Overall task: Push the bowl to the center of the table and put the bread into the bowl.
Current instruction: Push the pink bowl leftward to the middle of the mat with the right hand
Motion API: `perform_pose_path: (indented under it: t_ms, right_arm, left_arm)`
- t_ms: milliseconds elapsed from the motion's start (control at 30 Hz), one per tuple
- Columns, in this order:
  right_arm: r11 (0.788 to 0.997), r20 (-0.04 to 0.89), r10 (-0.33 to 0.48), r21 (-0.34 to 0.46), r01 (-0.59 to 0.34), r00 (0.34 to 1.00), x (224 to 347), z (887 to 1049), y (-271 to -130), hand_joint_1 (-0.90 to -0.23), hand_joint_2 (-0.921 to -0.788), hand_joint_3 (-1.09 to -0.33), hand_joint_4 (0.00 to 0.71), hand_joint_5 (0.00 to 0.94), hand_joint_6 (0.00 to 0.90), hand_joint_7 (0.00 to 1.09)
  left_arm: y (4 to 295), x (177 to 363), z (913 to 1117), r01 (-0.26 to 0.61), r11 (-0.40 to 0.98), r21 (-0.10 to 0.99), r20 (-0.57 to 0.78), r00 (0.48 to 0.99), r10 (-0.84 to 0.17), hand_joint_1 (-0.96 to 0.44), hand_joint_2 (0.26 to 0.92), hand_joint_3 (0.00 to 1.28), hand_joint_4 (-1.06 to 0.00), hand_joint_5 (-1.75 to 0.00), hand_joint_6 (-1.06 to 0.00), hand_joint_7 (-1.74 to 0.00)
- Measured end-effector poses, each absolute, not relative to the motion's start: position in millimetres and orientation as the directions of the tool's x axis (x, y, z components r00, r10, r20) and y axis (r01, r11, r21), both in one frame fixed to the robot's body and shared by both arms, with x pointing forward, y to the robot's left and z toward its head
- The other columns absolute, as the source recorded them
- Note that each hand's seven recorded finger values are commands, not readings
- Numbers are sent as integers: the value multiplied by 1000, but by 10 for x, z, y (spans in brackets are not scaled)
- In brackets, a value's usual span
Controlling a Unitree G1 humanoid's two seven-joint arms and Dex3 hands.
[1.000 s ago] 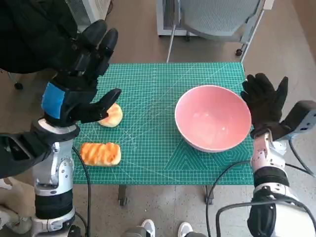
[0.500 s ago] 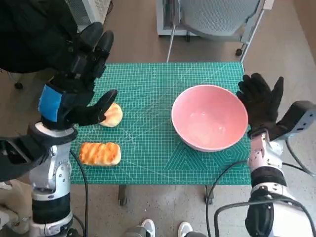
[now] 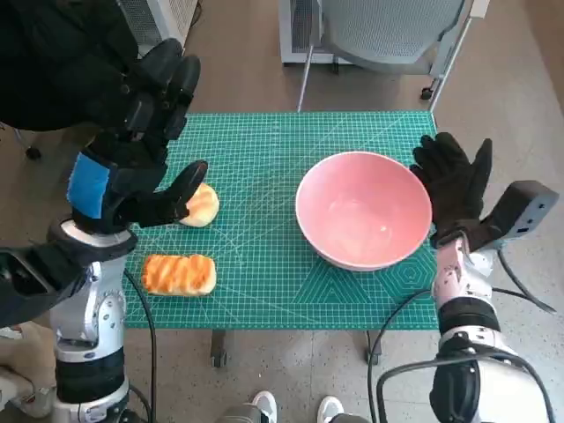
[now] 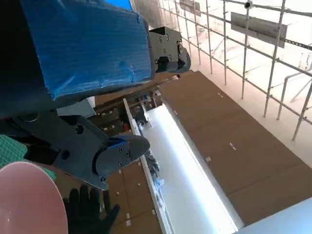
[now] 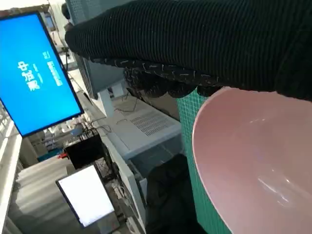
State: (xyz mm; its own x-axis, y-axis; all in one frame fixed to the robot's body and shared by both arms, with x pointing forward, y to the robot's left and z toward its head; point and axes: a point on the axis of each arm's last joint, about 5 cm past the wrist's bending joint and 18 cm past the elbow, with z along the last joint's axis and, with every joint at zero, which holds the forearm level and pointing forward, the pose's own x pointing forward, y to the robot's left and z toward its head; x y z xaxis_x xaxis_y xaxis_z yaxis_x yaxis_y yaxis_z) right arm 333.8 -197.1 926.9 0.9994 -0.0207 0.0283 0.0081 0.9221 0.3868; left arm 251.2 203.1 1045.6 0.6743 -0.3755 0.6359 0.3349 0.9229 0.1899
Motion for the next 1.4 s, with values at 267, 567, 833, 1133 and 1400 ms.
perform_pose_path:
  t_ms: [267,567,833,1133,1400]
  right_arm:
    - [916,31,4,401,-16,999,3357,9272,-1866,-691,-921,-910,540,4,872,193]
    - [906,46,34,420,-51,998,3394,9311,-1728,-679,-921,-914,588,24,893,209]
    - [901,49,74,425,-88,996,3408,9317,-1584,-695,-921,-938,582,11,866,215]
    - [902,63,118,410,-133,991,3436,9366,-1461,-702,-921,-930,512,1,760,402]
    - [902,70,148,399,-164,987,3449,9392,-1387,-678,-921,-931,495,0,690,570]
  left_arm:
    - [2028,2508,10460,335,923,191,633,676,-377,-187,714,770,-35,-2,1,-372]
    - [2036,2505,10458,333,924,188,632,679,-374,-188,712,775,-31,0,1,-371]
    - [2052,2502,10461,332,926,178,628,686,-367,-190,712,781,-25,0,1,-368]
    - [2063,2475,10463,328,928,179,633,684,-364,-191,709,785,-25,-1,1,-369]
    - [2070,2462,10443,319,932,174,629,691,-355,-183,707,789,-27,-1,1,-373]
